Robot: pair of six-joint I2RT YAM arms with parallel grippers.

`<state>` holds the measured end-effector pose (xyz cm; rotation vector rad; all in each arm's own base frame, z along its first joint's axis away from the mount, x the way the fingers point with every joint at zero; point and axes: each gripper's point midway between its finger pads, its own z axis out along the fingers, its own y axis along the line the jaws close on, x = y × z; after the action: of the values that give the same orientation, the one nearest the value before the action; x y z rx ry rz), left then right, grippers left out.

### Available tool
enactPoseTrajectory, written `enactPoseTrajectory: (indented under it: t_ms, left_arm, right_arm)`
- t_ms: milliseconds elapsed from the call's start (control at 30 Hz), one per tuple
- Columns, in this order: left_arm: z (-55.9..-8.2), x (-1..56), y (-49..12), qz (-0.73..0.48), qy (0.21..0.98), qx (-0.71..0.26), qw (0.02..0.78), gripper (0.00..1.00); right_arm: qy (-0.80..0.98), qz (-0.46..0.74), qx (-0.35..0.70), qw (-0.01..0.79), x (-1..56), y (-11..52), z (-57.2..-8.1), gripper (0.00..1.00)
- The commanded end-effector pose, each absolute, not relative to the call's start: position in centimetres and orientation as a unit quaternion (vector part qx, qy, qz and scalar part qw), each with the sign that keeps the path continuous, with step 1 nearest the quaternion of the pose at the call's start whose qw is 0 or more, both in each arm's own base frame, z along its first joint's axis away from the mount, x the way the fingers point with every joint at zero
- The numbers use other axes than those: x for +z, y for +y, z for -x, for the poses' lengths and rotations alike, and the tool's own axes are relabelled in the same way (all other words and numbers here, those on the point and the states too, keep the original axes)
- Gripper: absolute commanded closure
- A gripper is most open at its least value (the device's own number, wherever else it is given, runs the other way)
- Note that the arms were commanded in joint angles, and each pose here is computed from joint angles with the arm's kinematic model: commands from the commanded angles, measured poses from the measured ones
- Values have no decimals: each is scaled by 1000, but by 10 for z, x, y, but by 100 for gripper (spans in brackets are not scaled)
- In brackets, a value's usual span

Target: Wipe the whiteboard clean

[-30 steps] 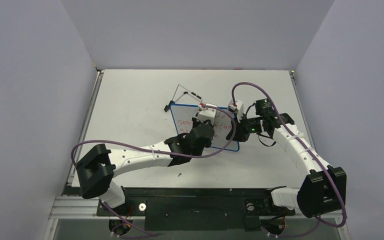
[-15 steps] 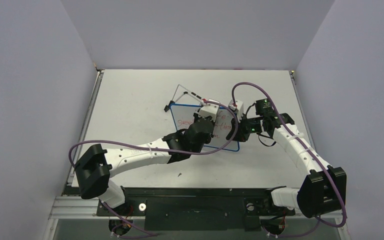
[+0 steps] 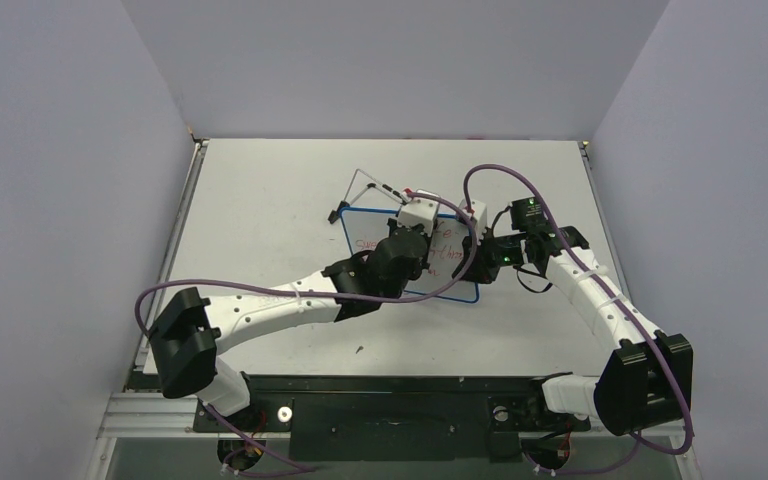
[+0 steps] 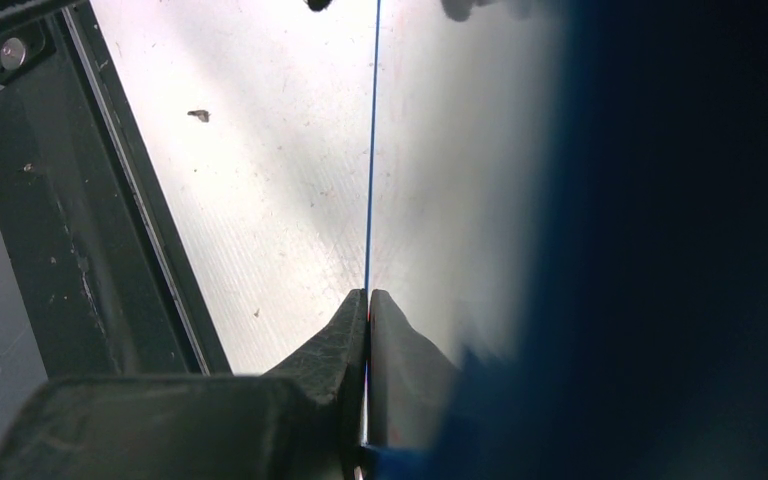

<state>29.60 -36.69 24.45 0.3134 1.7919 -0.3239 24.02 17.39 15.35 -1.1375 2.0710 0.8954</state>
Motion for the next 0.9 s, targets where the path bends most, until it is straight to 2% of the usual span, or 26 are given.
enactPoseTrajectory:
  t_ms: [0, 367, 567, 700, 867]
  left_arm:
    - [-323, 261, -346, -64, 765, -146, 624, 100]
    - [-331, 244, -316, -38, 773, -149, 615, 100]
    - [-301, 238, -354, -105, 756, -224, 605, 100]
    - [-283, 226, -376, -136, 752, -235, 600, 100]
    - [-277, 210, -375, -125, 756, -239, 596, 100]
  right_arm:
    - [757, 464, 366, 277, 157, 184, -216, 100]
    - [757, 465, 366, 277, 157, 183, -216, 100]
    - [756, 467, 367, 277, 158, 184, -215, 100]
    - [756, 466, 367, 276, 157, 183, -215, 100]
    - [756, 467, 367, 275, 157, 184, -214, 100]
